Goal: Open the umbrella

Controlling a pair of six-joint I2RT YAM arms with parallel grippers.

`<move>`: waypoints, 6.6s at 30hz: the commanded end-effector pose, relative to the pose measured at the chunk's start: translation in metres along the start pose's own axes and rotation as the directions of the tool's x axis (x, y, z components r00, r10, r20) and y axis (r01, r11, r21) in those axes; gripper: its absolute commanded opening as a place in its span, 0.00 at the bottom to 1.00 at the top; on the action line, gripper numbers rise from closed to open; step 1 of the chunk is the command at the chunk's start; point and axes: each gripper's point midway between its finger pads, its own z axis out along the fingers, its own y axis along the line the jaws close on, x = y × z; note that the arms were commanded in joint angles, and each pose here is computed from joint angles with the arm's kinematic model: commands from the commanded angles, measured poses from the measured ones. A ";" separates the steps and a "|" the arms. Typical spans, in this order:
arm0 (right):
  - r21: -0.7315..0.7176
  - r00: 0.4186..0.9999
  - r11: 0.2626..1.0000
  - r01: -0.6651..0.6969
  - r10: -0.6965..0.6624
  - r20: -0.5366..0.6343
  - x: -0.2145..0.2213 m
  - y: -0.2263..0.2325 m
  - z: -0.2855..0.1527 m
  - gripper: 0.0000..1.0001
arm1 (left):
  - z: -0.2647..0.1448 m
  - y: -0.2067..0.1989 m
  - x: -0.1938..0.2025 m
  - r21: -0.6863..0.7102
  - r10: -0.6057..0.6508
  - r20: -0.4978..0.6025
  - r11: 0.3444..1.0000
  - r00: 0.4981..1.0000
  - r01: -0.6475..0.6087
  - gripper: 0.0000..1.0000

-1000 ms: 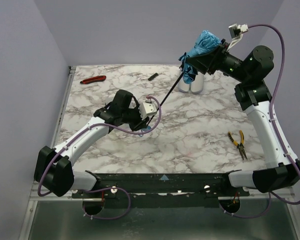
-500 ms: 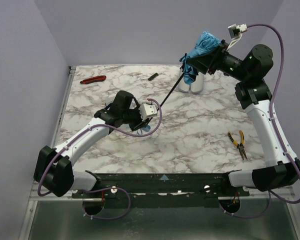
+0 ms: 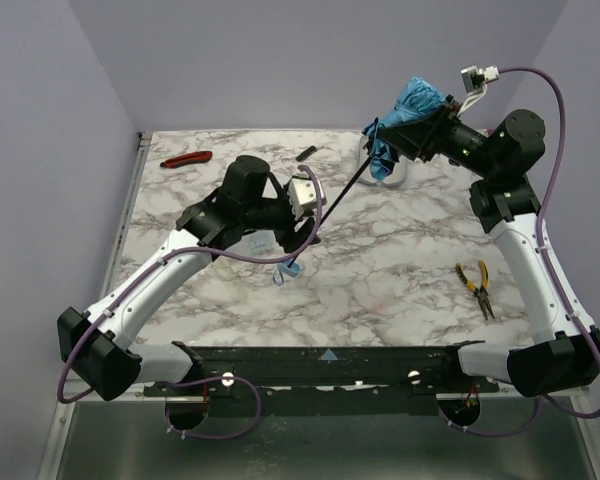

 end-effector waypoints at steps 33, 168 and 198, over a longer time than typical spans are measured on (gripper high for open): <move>-0.132 0.999 0.990 -0.049 0.050 -0.001 -0.014 0.014 -0.013 0.00 | -0.009 0.012 -0.002 -0.031 -0.063 0.021 0.997 0.998 0.064 0.65; -0.220 0.717 0.957 0.190 -0.289 -0.635 0.162 0.022 -0.030 0.20 | -0.032 0.080 -0.106 -0.375 0.913 -0.365 0.036 0.183 -0.926 0.00; -0.419 0.609 0.890 0.181 -0.436 -0.663 0.182 0.059 -0.048 0.00 | -0.030 0.113 -0.096 -0.399 0.849 -0.425 0.137 0.315 -0.907 0.00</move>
